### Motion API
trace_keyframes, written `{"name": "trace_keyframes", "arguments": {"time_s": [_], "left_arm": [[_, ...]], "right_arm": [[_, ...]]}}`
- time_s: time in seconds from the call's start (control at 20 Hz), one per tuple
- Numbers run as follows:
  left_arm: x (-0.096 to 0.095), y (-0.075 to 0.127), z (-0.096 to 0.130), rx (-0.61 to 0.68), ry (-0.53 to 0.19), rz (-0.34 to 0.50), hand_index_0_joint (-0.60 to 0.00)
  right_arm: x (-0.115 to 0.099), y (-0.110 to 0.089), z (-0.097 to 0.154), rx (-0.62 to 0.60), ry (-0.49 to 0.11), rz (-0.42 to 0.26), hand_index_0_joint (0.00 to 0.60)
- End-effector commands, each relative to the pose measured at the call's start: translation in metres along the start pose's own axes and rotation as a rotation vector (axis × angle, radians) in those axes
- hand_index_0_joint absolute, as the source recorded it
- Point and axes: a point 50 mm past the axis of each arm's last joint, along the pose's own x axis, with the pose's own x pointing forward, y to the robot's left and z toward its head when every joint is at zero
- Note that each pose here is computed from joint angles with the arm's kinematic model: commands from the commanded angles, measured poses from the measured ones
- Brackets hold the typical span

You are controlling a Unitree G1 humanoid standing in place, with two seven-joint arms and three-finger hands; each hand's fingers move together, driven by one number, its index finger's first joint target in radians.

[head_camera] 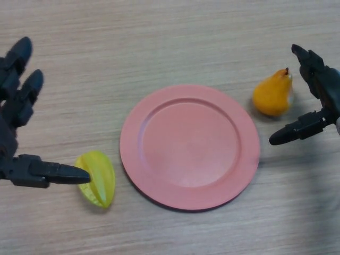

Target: Pick up the yellow pear and place it on the plate

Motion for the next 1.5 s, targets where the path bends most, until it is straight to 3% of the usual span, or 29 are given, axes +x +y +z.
{"name": "trace_keyframes", "arguments": {"time_s": [0.05, 0.25, 0.3, 0.5, 0.9, 1.1, 1.3, 1.35, 1.5], "left_arm": [[-0.005, 0.014, 0.035, 0.114, -0.207, 0.050, 0.000], [-0.005, 0.018, 0.038, 0.110, -0.220, 0.075, 0.000], [-0.005, 0.019, 0.039, 0.117, -0.230, 0.083, 0.000], [-0.004, 0.021, 0.041, 0.128, -0.241, 0.095, 0.000], [-0.009, 0.024, 0.041, 0.153, -0.283, 0.130, 0.000], [-0.012, 0.026, 0.038, 0.196, -0.274, 0.137, 0.000], [-0.013, 0.026, 0.037, 0.175, -0.267, 0.135, 0.000], [-0.013, 0.026, 0.036, 0.173, -0.265, 0.135, 0.000], [-0.013, 0.026, 0.035, 0.174, -0.258, 0.135, 0.000]], "right_arm": [[0.010, -0.036, 0.051, 0.037, -0.247, -0.156, 0.000], [0.013, -0.032, 0.059, -0.010, -0.276, -0.158, 0.000], [0.013, -0.029, 0.059, -0.127, -0.273, -0.155, 0.000], [0.015, -0.029, 0.059, -0.310, -0.247, -0.163, 0.000], [0.020, -0.021, 0.067, -0.380, -0.259, -0.168, 0.000], [0.020, -0.014, 0.065, -0.463, -0.270, -0.155, 0.000], [0.019, -0.010, 0.059, -0.471, -0.255, -0.126, 0.000], [0.019, -0.010, 0.059, -0.475, -0.251, -0.122, 0.050], [0.018, -0.008, 0.056, -0.491, -0.249, -0.117, 0.450]]}}
